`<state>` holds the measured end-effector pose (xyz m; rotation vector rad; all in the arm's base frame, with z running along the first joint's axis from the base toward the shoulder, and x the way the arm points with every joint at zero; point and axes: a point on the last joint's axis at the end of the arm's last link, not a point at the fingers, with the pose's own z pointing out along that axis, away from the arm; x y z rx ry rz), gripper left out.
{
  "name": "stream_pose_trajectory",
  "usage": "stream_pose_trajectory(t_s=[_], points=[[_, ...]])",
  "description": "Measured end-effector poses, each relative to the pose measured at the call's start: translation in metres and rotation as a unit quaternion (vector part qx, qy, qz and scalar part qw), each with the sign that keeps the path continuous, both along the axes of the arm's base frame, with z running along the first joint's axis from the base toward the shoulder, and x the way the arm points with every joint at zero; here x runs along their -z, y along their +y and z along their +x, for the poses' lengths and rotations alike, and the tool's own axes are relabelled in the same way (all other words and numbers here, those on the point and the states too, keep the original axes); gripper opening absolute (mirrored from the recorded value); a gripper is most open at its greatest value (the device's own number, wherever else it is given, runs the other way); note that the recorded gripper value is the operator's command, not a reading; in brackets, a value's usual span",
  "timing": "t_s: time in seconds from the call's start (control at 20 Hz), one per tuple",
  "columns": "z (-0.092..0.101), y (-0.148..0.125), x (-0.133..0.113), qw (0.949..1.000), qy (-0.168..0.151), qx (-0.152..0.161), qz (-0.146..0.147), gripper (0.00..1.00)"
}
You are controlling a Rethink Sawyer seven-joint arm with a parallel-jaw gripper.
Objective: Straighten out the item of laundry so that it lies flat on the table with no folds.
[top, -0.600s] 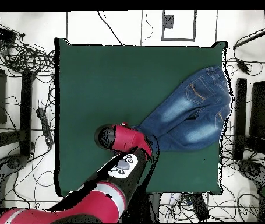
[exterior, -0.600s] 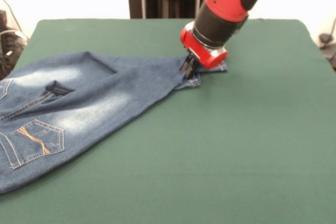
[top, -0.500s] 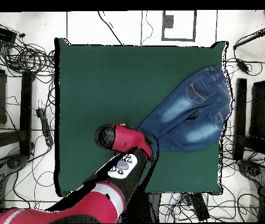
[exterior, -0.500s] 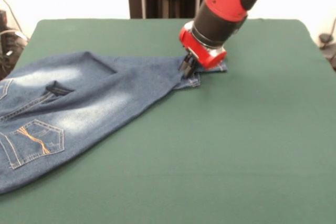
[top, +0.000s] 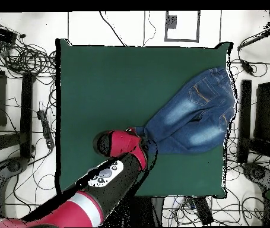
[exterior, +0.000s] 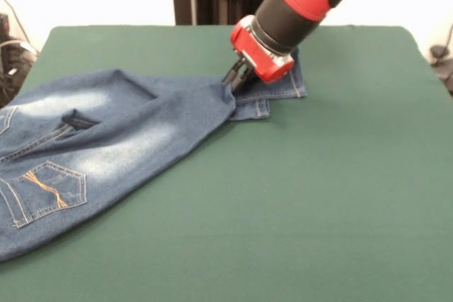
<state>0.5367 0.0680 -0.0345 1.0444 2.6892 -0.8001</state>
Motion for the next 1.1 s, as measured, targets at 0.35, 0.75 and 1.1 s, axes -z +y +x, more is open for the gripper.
stream_pose_trajectory(t_s=[0.35,0.75,1.1], points=[[-0.001,-0.014,0.003,0.9998,0.005,-0.002,-0.020,0.00],[0.009,-0.001,0.011,0.9996,-0.001,-0.018,-0.020,0.00],[0.015,0.049,0.021,0.9968,-0.001,-0.061,-0.051,0.00]])
